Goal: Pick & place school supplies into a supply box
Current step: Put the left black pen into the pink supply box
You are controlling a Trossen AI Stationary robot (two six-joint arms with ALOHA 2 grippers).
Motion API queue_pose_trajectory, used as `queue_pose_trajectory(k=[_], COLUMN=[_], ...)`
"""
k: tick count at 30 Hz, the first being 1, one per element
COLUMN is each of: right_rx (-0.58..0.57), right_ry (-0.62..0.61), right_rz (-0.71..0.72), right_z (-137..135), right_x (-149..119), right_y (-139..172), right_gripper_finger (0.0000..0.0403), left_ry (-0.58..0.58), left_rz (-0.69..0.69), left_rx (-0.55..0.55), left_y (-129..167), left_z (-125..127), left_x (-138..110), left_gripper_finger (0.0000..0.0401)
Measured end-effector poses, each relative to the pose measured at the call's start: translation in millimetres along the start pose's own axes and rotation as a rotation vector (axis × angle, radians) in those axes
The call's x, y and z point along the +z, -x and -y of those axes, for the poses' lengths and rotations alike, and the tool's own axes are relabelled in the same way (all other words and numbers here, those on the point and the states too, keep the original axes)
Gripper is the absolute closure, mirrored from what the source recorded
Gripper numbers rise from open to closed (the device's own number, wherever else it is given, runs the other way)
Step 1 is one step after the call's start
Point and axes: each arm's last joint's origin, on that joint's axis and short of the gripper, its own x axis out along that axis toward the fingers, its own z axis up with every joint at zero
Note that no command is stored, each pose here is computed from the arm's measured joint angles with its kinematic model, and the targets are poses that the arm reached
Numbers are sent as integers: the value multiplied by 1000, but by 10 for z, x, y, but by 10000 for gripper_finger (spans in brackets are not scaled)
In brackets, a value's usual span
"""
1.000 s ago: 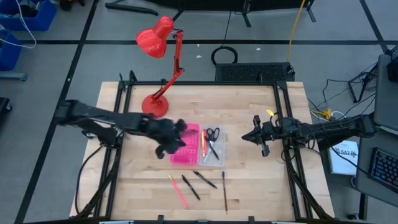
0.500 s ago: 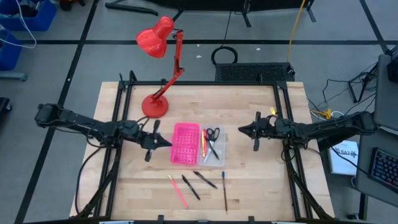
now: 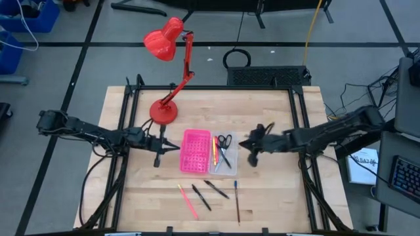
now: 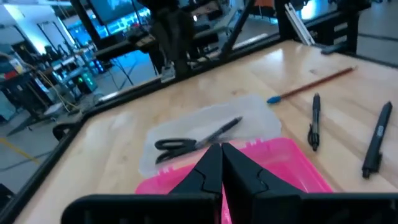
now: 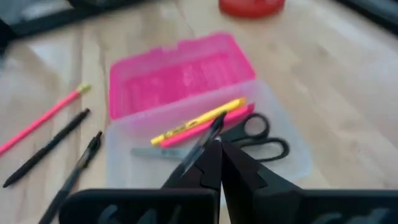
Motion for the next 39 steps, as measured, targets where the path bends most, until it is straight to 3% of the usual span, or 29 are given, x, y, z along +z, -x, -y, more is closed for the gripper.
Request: queue_pose_trajectory(k=[5, 8, 13, 18, 26, 29, 33, 39], right_rx=[-100, -168, -175, -188, -326, -317, -337, -332], right_ry=[-41, -50, -65, -41, -185, -234, -275, -306], right_rz=[-217, -316, -435, -495, -623, -653, -670, -712], right_z=[-396, -571, -765, -809, -657, -611, -578, -578], right_x=[350, 539, 746, 641, 426, 414, 400, 378], right_y=[-269, -473, -814, -1078, -1302, -1356, -1375, -1359], right_gripper_finger=[403, 403, 403, 383, 273, 248, 239, 245], left_ry=[98, 176, 148, 106, 49, 35, 31, 28], left_rz=[8, -56, -158, -163, -175, -176, -169, -158], left_rx=[2, -14, -42, -21, 16, 20, 30, 34], left_y=[0, 1, 12, 12, 13, 13, 12, 10], left_z=[-3, 18, 52, 45, 28, 27, 21, 17], left_x=[7, -50, -148, -148, -153, -153, -145, -133], left_gripper_finger=[383, 390, 395, 374, 380, 392, 394, 368])
